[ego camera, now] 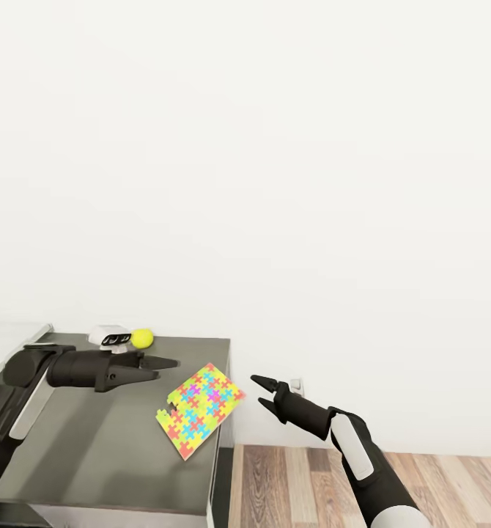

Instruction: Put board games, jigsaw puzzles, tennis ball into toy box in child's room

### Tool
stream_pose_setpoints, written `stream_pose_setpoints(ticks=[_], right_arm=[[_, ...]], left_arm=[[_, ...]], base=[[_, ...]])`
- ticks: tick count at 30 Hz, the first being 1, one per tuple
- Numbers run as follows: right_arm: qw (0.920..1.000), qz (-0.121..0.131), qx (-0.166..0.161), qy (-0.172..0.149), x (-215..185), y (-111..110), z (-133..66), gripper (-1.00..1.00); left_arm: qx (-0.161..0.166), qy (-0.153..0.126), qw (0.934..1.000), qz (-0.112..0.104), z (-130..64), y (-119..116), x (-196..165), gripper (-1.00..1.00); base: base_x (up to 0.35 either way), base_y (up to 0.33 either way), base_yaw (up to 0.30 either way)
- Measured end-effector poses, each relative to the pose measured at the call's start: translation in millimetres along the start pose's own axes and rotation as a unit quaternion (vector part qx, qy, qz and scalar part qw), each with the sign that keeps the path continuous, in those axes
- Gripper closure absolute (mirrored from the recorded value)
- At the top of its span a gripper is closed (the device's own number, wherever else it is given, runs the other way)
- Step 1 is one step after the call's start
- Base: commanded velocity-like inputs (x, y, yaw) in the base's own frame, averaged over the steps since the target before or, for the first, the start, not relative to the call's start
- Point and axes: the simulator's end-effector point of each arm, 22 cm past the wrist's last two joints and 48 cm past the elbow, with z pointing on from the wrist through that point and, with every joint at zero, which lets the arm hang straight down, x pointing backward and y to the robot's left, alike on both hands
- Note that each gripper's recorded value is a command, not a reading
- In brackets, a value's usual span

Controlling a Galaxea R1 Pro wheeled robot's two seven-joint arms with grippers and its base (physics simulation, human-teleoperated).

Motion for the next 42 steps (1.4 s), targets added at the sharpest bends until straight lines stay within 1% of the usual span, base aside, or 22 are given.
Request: stream_pose_setpoints(ticks=[6,19,28,42], right_arm=[[1.0,-0.001,-0.002,-0.001,-0.9,2.7,-0.6,-1.0],[1.0,-0.002,-0.003,-0.003,-1.8,3.9,-1.1,-1.0],[1.0,-0.004,-0.006,-0.005,-3.4,7.3,-2.5,-1.0],[1.0,-0.004,-0.008,-0.005,-3.9,8.6,-3.3,-1.0]], left_arm=[[0.0,0.0,1.0,0.002,0.2,-2.1,-0.7,-1.0],[0.003,0.0,1.0,0.003,1.9,-3.4,-1.0,-1.0],[0.004,-0.001,1.0,0.007,3.2,-6.9,-2.2,-1.0],[0.004,-0.002,1.0,0.008,3.1,-7.8,-2.8,-1.0]], base=[[0.0,0.0,0.124],[0.0,0.0,0.029],[0.0,0.0,0.13],[0.0,0.0,0.017]])
